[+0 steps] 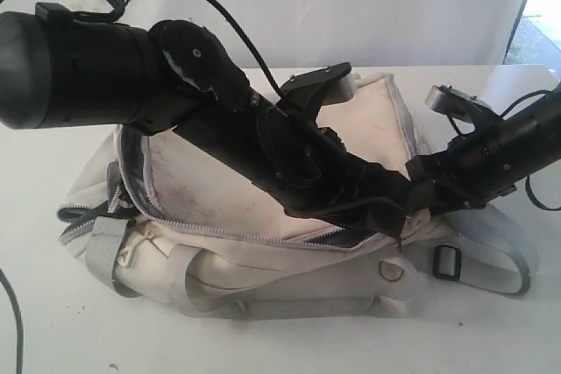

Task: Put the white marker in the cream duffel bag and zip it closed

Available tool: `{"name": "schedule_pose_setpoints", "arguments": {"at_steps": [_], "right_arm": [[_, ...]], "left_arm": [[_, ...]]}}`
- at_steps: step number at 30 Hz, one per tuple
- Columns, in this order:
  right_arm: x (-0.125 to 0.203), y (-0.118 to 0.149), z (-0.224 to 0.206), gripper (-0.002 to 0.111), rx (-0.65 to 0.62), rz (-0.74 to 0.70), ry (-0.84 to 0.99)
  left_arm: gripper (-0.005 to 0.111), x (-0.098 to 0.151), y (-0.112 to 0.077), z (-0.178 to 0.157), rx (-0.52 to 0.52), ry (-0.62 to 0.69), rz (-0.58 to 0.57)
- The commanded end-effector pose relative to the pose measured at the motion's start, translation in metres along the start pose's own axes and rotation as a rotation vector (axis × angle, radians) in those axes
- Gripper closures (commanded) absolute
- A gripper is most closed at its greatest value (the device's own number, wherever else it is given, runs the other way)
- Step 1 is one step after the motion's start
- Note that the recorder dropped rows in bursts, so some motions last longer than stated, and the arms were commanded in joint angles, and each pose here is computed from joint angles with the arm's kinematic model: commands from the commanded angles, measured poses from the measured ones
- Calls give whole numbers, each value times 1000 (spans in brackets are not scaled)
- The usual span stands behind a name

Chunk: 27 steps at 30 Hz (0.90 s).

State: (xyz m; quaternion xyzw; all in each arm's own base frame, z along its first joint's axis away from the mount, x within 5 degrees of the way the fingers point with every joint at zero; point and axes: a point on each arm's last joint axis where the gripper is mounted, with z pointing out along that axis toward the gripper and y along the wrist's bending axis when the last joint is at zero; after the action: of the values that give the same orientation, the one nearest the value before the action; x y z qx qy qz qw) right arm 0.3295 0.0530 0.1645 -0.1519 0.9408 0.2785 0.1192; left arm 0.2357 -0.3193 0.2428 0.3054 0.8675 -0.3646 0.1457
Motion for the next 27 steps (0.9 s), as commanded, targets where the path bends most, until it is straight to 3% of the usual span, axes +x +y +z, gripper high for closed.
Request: {"name": "schedule_pose_setpoints", "arguments": {"at_steps": [1,3,4,8,12,16,23,27], "right_arm": [[-6,12,-18,108,-36,-57,-27],[-16,22,-29,108,-81,35,-113],[-24,29,-35,108,-140,163,-168],[-30,42,-42,108,-279,429,-131],[-26,47,-43,108,-321,467,-69],[-23,50,-44,108,-348,514,-20],[-25,35,-60,108,-390,567,-71],[-29,33,-68,108,-461,616,-112]], "left_arm": [[49,-2,-3,-5,2,-9,-4],[49,-3,-3,-5,-3,-24,-32],[49,-4,-3,-5,-1,-32,-43],[52,-8,-3,-5,1,-76,-120],[56,-16,0,-6,-22,-171,-177],[56,-21,-3,-7,36,-217,-304],[56,-14,2,-2,18,-204,-314],[56,-16,12,-1,-47,-294,-299]]}}
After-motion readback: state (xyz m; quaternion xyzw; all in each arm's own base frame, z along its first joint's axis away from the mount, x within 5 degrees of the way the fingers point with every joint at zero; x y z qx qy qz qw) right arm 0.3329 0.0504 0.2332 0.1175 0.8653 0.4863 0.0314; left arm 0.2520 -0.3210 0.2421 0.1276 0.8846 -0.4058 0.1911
